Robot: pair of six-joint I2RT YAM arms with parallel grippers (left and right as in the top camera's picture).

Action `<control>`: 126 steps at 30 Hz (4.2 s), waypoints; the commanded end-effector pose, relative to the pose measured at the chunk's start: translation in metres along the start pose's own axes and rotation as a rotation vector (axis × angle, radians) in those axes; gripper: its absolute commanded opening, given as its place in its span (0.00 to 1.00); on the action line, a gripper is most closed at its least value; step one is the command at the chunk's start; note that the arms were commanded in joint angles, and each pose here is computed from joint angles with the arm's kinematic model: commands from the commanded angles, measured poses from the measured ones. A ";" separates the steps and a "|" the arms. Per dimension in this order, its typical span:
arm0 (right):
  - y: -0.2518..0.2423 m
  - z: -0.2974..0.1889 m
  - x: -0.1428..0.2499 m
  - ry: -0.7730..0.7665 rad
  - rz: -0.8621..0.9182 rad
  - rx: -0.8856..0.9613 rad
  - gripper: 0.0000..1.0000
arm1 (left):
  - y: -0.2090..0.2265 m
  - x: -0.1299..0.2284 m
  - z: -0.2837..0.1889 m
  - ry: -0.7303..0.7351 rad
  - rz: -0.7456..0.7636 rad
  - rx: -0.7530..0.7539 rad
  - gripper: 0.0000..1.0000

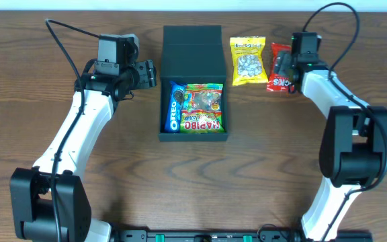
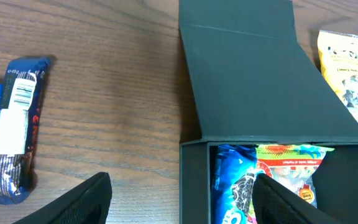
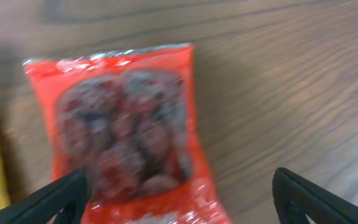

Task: Pack container
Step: 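Grasp the red Hacks bag with the right gripper and lift, then place the red bag into the box and push it down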

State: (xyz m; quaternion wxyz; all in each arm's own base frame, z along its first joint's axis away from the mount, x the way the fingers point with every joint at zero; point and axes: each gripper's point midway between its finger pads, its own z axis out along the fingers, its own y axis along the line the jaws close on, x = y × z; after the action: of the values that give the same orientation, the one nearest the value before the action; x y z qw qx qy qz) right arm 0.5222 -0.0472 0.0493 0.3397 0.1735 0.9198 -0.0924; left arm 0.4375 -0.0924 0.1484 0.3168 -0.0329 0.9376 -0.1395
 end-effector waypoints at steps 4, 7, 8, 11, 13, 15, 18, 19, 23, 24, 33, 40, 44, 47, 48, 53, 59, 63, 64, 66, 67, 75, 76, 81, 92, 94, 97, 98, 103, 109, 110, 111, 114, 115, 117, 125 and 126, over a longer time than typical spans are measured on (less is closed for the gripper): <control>0.010 0.009 -0.003 -0.005 0.034 -0.072 0.89 | -0.003 -0.015 -0.011 -0.044 0.018 0.003 0.74; 0.019 0.008 -0.008 -0.031 0.030 -0.092 0.90 | -0.003 -0.015 -0.011 -0.045 0.018 0.003 0.73; 0.021 0.010 -0.007 -0.033 0.029 -0.094 0.90 | -0.003 -0.015 -0.011 -0.045 0.018 0.003 0.74; 0.023 0.019 0.002 -0.011 0.025 -0.098 0.89 | -0.003 -0.015 -0.011 -0.044 0.018 0.003 0.73; 0.024 0.024 0.009 0.006 0.020 -0.098 0.88 | -0.003 -0.015 -0.011 -0.044 0.018 0.003 0.74; 0.023 0.032 0.018 0.026 0.014 -0.092 0.82 | -0.003 -0.015 -0.011 -0.044 0.018 0.003 0.74; 0.023 0.038 0.026 0.042 0.011 -0.088 0.71 | -0.003 -0.015 -0.011 -0.044 0.018 0.003 0.73; 0.023 0.040 0.029 0.049 0.010 -0.085 0.66 | -0.003 -0.014 -0.011 -0.044 0.018 0.003 0.73; 0.023 0.041 0.032 0.062 0.020 -0.082 0.37 | -0.003 -0.014 -0.011 -0.043 0.018 0.003 0.74; 0.023 0.041 0.032 0.062 0.034 -0.081 0.31 | -0.003 -0.014 -0.011 -0.043 0.018 0.003 0.73; 0.033 0.010 0.008 0.032 0.064 -0.152 0.07 | 0.006 -0.020 -0.015 -0.068 0.070 -0.040 0.76; 0.058 -0.073 -0.056 -0.169 -0.089 -0.240 0.01 | 0.031 -0.040 -0.032 -0.149 0.067 -0.141 0.77; 0.089 -0.126 -0.073 -0.273 -0.229 -0.317 0.01 | 0.043 -0.050 -0.040 -0.184 0.053 -0.157 0.78; 0.117 -0.160 -0.075 -0.320 -0.293 -0.403 0.01 | 0.053 -0.056 -0.044 -0.205 0.036 -0.171 0.78; 0.126 -0.168 -0.073 -0.328 -0.315 -0.431 0.01 | 0.056 -0.058 -0.045 -0.211 0.031 -0.175 0.78; 0.191 -0.210 -0.031 -0.303 -0.537 -0.759 0.01 | 0.078 -0.065 -0.051 -0.237 -0.004 -0.208 0.79; 0.222 -0.254 0.024 -0.352 -0.934 -1.113 0.01 | 0.106 -0.073 -0.060 -0.267 -0.047 -0.248 0.79; 0.222 -0.258 0.043 -0.355 -1.045 -1.177 0.01 | 0.117 -0.078 -0.065 -0.290 -0.064 -0.262 0.79; 0.223 -0.259 0.050 -0.354 -1.069 -1.207 0.01 | 0.118 -0.079 -0.066 -0.295 -0.065 -0.262 0.79; 0.225 -0.263 0.059 -0.343 -1.086 -1.267 0.01 | 0.119 -0.080 -0.066 -0.300 -0.065 -0.261 0.79; 0.226 -0.265 0.065 -0.334 -1.088 -1.304 0.01 | 0.119 -0.081 -0.066 -0.302 -0.065 -0.261 0.79; 0.240 -0.242 0.098 -0.228 -1.087 -1.368 0.01 | 0.118 -0.083 -0.067 -0.309 -0.057 -0.260 0.80; 0.241 -0.238 0.102 -0.221 -1.092 -1.371 0.01 | 0.118 -0.083 -0.067 -0.309 -0.057 -0.260 0.82; 0.236 -0.206 0.103 -0.187 -1.128 -1.223 0.99 | 0.118 -0.082 -0.067 -0.307 -0.057 -0.260 0.83; 0.256 -0.270 0.059 -0.185 -0.760 -1.427 0.64 | 0.119 -0.082 -0.067 -0.306 -0.057 -0.261 0.83; 0.256 -0.270 0.064 -0.158 -0.758 -1.432 0.01 | 0.119 -0.082 -0.067 -0.307 -0.057 -0.260 0.83; 0.256 -0.252 0.077 -0.092 -0.770 -1.318 0.01 | 0.119 -0.082 -0.067 -0.307 -0.057 -0.260 0.84; 0.257 -0.248 0.081 -0.080 -0.778 -1.286 0.01 | 0.119 -0.082 -0.067 -0.307 -0.057 -0.260 0.83; 0.263 -0.228 0.093 -0.098 -0.865 -1.065 0.01 | 0.119 -0.082 -0.067 -0.307 -0.057 -0.260 0.83; 0.273 -0.216 0.113 -0.110 -0.973 -0.953 0.01 | 0.119 -0.082 -0.067 -0.306 -0.057 -0.260 0.83; 0.273 -0.211 0.116 -0.101 -0.977 -0.936 0.01 | 0.119 -0.082 -0.066 -0.306 -0.057 -0.260 0.83; 0.273 -0.205 0.118 -0.088 -0.969 -0.919 0.01 | 0.119 -0.082 -0.066 -0.305 -0.058 -0.260 0.83; 0.272 -0.186 0.130 -0.025 -0.931 -0.895 0.01 | 0.119 -0.082 -0.066 -0.304 -0.058 -0.260 0.83; 0.271 -0.182 0.135 -0.006 -0.933 -0.891 0.01 | 0.119 -0.082 -0.066 -0.304 -0.058 -0.260 0.83; 0.269 -0.172 0.146 0.034 -0.941 -0.879 0.01 | 0.119 -0.082 -0.066 -0.304 -0.058 -0.261 0.84; 0.247 -0.136 0.152 0.080 -0.951 -0.681 0.01 | 0.119 -0.081 -0.066 -0.303 -0.058 -0.261 0.83; 0.245 -0.134 0.149 0.071 -0.950 -0.657 0.01 | 0.119 -0.081 -0.066 -0.303 -0.058 -0.261 0.84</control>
State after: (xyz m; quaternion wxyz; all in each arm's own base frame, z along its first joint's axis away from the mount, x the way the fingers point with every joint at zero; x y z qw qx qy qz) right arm 0.4190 0.2808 0.0569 0.2749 -0.4012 0.8632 0.1353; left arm 0.4635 0.0471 0.1953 0.4253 -0.1233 0.8963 -0.0228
